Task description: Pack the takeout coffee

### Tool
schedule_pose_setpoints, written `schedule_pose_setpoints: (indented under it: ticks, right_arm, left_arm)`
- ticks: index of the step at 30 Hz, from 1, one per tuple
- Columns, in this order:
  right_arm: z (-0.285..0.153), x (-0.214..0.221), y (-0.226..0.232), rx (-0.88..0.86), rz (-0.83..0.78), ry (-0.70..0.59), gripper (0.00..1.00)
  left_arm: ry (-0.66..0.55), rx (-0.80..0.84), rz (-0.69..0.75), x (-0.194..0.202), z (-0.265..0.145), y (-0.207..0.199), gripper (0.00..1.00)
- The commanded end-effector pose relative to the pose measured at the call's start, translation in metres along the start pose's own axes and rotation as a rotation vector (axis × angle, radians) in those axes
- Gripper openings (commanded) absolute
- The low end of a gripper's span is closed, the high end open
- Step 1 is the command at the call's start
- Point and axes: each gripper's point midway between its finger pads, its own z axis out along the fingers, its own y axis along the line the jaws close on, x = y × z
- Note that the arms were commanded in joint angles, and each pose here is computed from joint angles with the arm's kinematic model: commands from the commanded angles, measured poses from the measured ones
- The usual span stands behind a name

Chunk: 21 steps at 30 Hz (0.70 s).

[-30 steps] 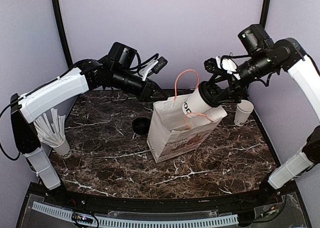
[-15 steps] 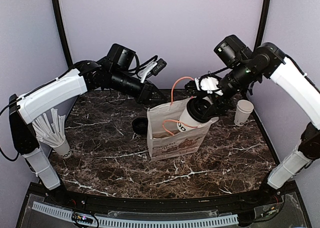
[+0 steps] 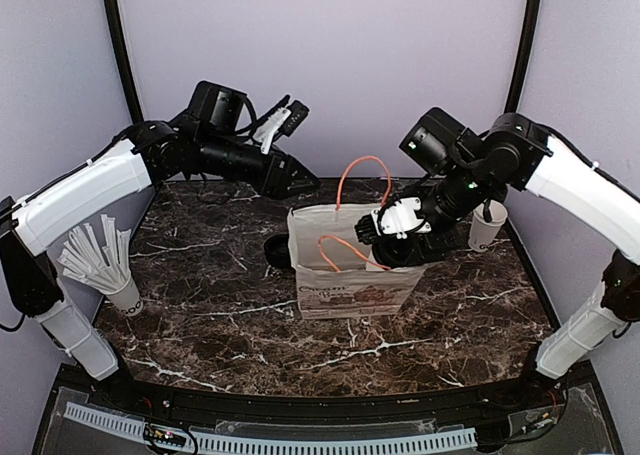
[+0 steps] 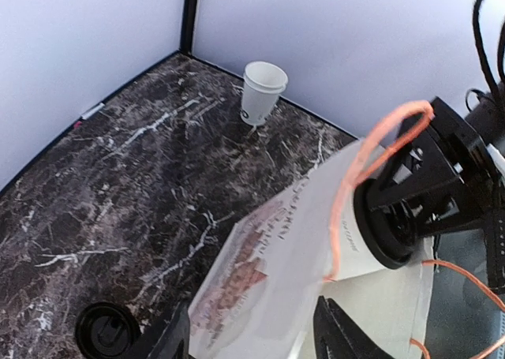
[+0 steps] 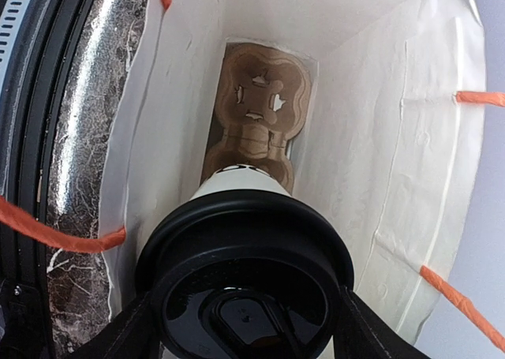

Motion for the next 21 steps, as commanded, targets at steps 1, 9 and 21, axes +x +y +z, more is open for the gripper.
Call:
schedule_pose_setpoints:
  ticks: [1, 9, 21]
  right_arm:
    - [-0.019, 0.0, 0.006, 0.071, -0.02, -0.005, 0.59]
    - [-0.007, 0.016, 0.039, 0.024, -0.032, 0.038, 0.58]
    - [-0.013, 0.021, 0.05, 0.071, -0.065, 0.026, 0.58]
  left_arm:
    - [-0.107, -0.1, -0.051, -0.022, -0.01, 0.035, 0.55]
    - [-0.076, -0.091, -0.178, 0.0, 0.065, 0.08, 0.55]
    - [-0.008, 0.073, -0.26, 0.035, 0.142, 0.061, 0.49]
